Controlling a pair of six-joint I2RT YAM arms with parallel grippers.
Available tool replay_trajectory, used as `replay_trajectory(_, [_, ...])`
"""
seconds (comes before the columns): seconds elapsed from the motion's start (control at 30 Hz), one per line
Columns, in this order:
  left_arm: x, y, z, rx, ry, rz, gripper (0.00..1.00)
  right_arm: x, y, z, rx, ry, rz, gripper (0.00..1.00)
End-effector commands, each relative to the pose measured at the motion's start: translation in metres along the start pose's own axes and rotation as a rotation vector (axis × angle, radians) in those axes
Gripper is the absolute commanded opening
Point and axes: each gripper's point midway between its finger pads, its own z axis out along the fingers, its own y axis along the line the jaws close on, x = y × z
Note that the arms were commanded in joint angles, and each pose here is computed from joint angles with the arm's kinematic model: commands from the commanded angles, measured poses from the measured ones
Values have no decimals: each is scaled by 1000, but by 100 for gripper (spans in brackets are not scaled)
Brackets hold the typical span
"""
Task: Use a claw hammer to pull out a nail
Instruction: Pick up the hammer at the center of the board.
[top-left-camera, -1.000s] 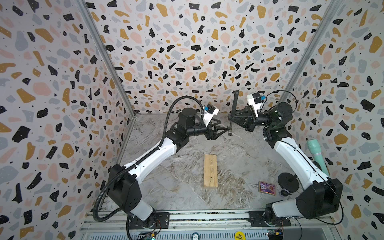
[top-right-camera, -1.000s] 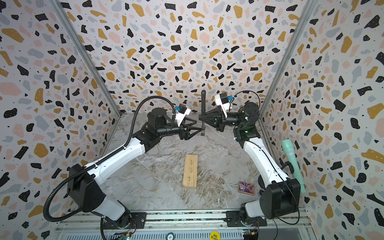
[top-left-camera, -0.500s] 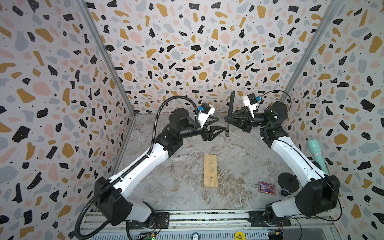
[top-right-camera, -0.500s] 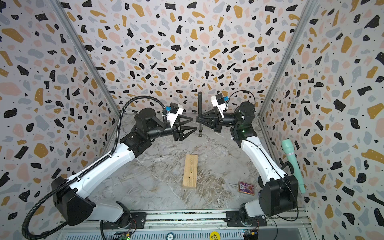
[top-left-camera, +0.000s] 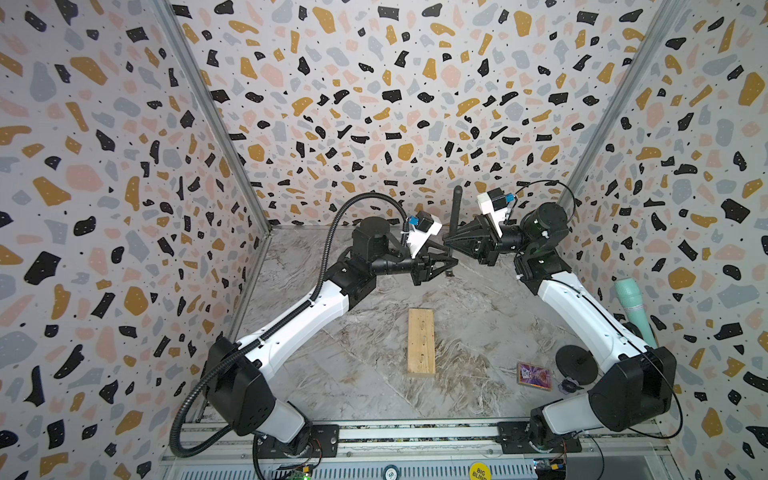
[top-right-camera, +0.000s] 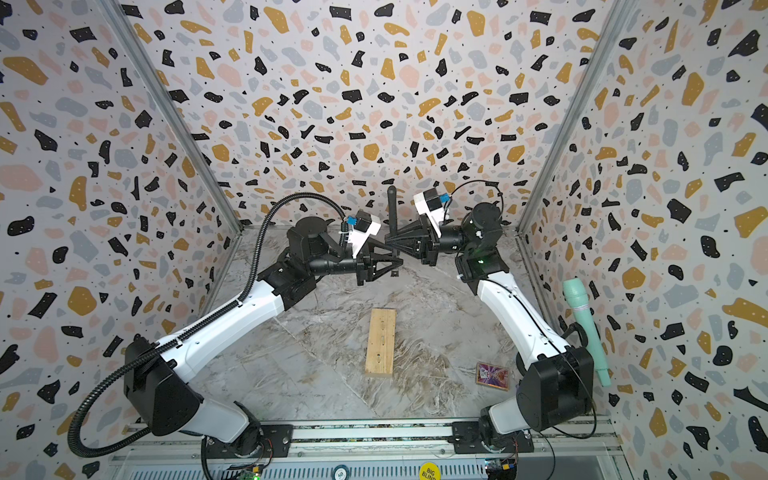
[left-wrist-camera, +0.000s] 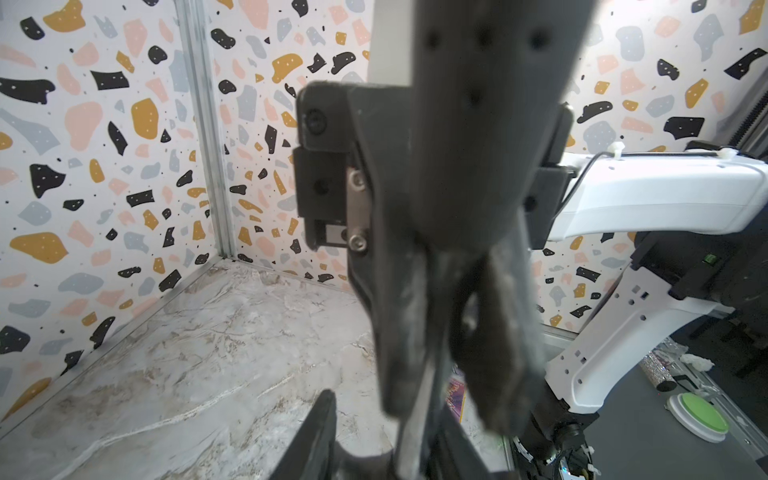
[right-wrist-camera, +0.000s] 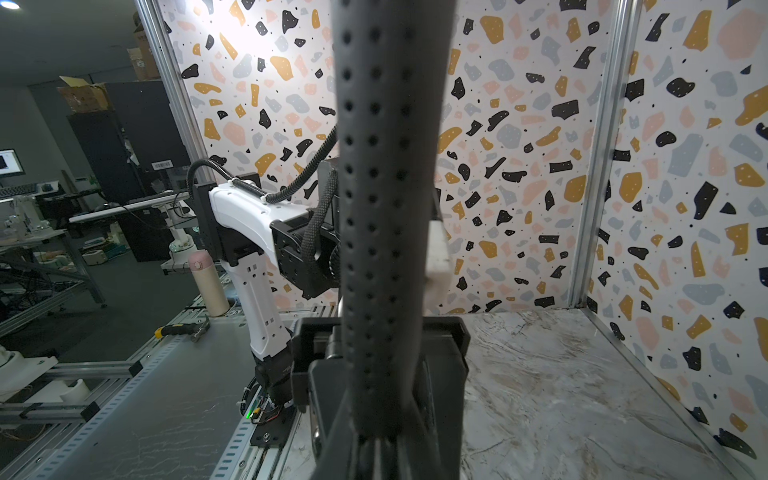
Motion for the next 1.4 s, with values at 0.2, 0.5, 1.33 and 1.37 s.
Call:
replay_trajectory(0.2, [-14, 4, 4, -51, -53, 33, 0, -22, 1, 2, 50, -44, -70, 0])
replay_trajectory(0.5, [-4, 28, 9, -189, -40, 10, 0, -22, -48, -6, 432, -108, -1, 33])
replay_trajectory(1.33, [13, 52, 20, -331, -2, 5, 0, -8, -95, -37, 1015, -110, 94, 41])
replay_trajectory(1.37, [14, 53, 19, -336, -1, 3, 0, -8, -95, -40, 1033, -110, 93, 41])
